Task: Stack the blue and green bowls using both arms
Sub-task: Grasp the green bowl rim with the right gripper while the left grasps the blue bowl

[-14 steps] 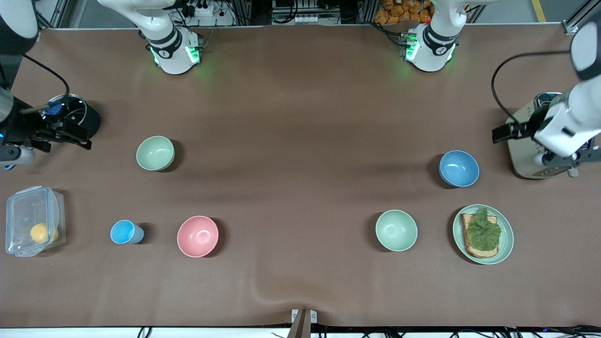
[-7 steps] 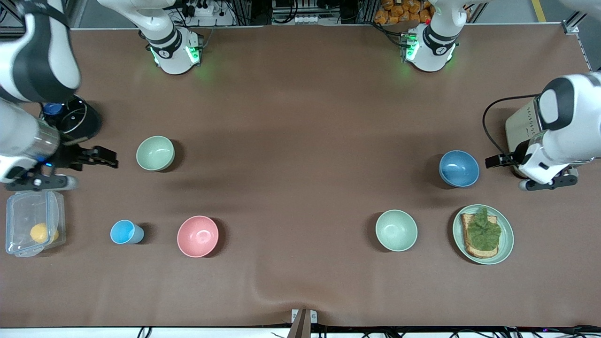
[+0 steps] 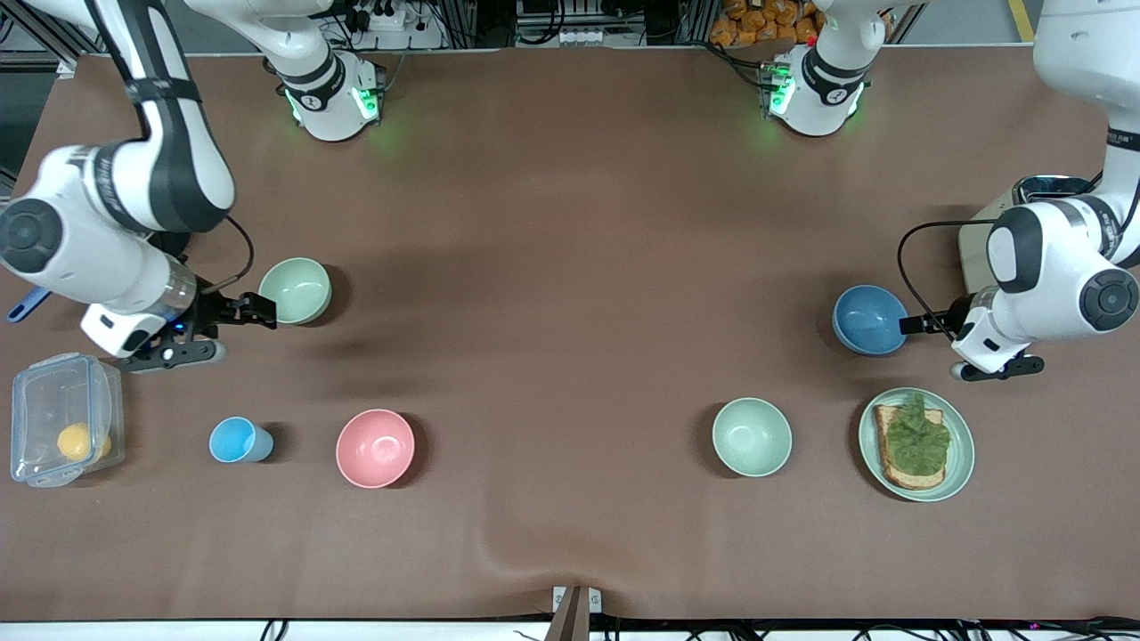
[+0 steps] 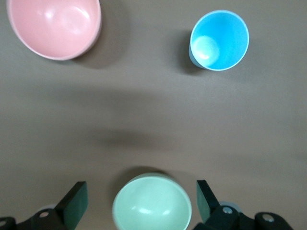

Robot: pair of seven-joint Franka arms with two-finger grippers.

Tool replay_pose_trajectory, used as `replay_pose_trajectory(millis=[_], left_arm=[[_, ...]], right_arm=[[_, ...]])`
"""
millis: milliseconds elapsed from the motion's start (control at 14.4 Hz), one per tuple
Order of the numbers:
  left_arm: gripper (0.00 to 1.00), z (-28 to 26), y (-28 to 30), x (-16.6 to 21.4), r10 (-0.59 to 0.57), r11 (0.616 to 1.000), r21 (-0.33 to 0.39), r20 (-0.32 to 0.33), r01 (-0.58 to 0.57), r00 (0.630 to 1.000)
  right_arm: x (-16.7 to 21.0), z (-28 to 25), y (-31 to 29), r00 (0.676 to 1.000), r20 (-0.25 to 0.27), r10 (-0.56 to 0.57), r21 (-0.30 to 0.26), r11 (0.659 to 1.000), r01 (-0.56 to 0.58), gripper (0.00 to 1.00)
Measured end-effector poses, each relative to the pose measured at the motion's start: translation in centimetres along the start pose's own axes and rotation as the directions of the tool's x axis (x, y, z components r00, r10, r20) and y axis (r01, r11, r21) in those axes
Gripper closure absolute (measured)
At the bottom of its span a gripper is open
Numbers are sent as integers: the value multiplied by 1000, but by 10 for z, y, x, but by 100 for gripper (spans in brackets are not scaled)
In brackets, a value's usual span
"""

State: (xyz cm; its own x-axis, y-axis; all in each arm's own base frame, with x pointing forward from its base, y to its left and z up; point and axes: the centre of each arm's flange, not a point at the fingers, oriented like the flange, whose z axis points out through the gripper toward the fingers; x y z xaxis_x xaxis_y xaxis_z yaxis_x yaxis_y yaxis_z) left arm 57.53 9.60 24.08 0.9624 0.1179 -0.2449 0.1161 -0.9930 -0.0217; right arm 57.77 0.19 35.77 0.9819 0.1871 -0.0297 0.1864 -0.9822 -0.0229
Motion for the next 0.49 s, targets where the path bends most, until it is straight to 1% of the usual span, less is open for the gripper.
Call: replay_pose_trajectory(millis=[139,348,418,487], left_arm=[[0,9,-3,1,-15,1000,-20,10,15,1000],[0,18,1,2,-10,1000,-25,27,11,1000],[0,24,3,2,-8,1000,-27,36,9,999],[0,30,4,3,-7,1000,-29,46,8,999]], right_arm=[[-19,28,31,999,-10,-31,-2,1000,31,0],[-38,49,59,1000,18,-11,10,1000,11,0],[-42,58,64,1000,25,6,19,1000,-6,4],[-45,70,70,999,31,17,30,999,-18,4]])
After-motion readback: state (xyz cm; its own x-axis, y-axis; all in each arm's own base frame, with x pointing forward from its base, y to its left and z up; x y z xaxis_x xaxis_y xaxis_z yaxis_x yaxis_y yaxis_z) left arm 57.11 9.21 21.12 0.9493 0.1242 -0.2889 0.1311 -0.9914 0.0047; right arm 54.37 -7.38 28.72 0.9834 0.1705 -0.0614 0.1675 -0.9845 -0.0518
